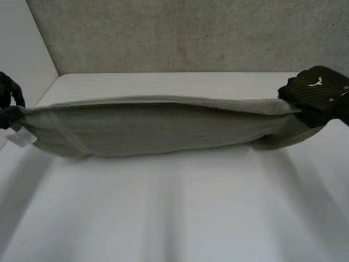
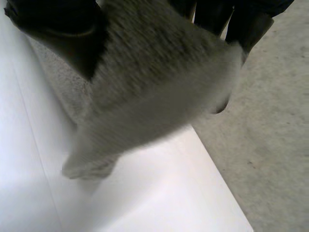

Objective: Fold the towel.

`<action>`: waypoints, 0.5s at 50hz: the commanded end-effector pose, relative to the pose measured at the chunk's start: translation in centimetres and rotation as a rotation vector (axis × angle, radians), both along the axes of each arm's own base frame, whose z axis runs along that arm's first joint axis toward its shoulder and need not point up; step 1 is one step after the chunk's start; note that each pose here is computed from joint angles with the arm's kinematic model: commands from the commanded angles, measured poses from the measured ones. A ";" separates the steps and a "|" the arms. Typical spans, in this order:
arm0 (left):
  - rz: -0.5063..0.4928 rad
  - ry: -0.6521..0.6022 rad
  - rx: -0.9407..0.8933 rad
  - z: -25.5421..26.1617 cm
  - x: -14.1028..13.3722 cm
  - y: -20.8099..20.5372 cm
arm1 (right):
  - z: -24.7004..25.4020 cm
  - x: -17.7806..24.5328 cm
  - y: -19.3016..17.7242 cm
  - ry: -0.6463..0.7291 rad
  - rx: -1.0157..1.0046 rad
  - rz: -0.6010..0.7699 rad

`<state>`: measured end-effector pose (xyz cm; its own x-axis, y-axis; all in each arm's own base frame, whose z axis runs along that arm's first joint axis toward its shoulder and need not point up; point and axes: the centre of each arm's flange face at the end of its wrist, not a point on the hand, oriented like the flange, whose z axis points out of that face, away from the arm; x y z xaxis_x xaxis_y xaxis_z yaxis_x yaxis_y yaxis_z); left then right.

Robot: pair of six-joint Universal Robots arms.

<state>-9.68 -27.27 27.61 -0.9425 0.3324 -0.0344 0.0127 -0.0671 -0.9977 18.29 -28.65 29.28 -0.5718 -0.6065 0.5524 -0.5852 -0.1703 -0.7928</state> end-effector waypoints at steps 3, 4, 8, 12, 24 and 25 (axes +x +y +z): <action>-0.033 0.046 0.050 -1.0 0.4 -0.8 | 0.7 -0.1 -0.5 -0.005 -0.015 -0.008; -0.039 0.051 0.061 -1.3 0.4 -1.3 | 0.7 -0.1 -0.5 -0.005 -0.015 -0.008; -0.052 0.050 0.057 -1.5 0.3 -2.4 | -1.9 -0.1 -1.9 0.004 0.067 -0.013; -0.096 0.063 0.113 -3.1 -1.0 -3.7 | -3.2 -0.2 -2.8 0.013 0.107 -0.027; -0.106 -0.142 0.228 -8.1 -5.6 -8.1 | -7.3 5.1 -5.7 0.144 0.193 -0.019; -0.088 -0.187 0.234 -8.1 -6.2 -9.1 | -6.7 6.3 -6.4 0.163 0.146 -0.012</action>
